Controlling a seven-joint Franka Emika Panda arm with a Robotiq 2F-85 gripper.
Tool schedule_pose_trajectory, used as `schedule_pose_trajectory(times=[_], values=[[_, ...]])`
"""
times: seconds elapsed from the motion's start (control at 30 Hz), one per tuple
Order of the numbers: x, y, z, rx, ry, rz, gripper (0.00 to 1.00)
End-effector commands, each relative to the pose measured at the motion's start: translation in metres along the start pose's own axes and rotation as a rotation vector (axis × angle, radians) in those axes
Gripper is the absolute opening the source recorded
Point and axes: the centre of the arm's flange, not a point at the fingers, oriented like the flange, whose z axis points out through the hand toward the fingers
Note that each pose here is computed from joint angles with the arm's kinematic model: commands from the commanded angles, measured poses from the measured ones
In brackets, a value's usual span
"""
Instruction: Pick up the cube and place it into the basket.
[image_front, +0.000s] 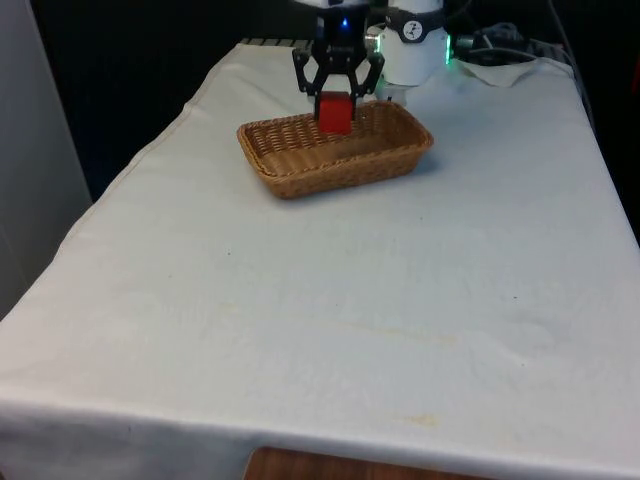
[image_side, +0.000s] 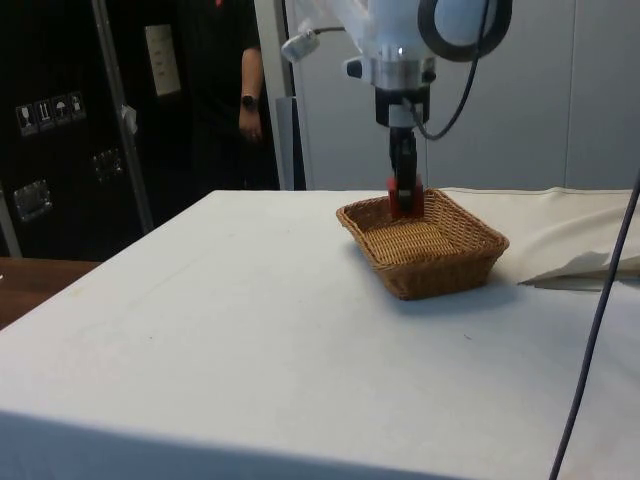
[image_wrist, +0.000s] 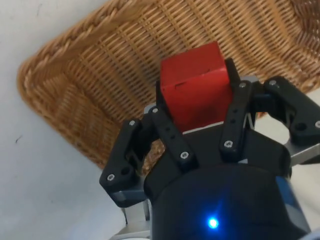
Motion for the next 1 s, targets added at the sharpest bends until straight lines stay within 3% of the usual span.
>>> schedule_pose_trajectory(times=[0.0, 0.13, 0.37, 0.4, 0.53, 0.7, 0.77, 0.97], values=[[-0.001, -0.001, 0.007, 0.005, 0.010, -0.002, 0.01], [-0.001, 0.000, 0.015, 0.001, -0.003, 0.000, 0.01], [-0.017, -0.003, 0.040, 0.015, 0.007, 0.000, 0.01], [-0.014, 0.000, 0.040, 0.005, -0.006, 0.001, 0.01], [-0.023, -0.007, 0.046, 0.019, 0.021, 0.003, 0.01], [-0.022, -0.003, 0.050, 0.006, 0.006, 0.002, 0.01], [-0.023, -0.009, 0.052, 0.018, 0.010, 0.004, 0.01], [-0.023, -0.006, 0.053, 0.013, 0.003, 0.004, 0.03]])
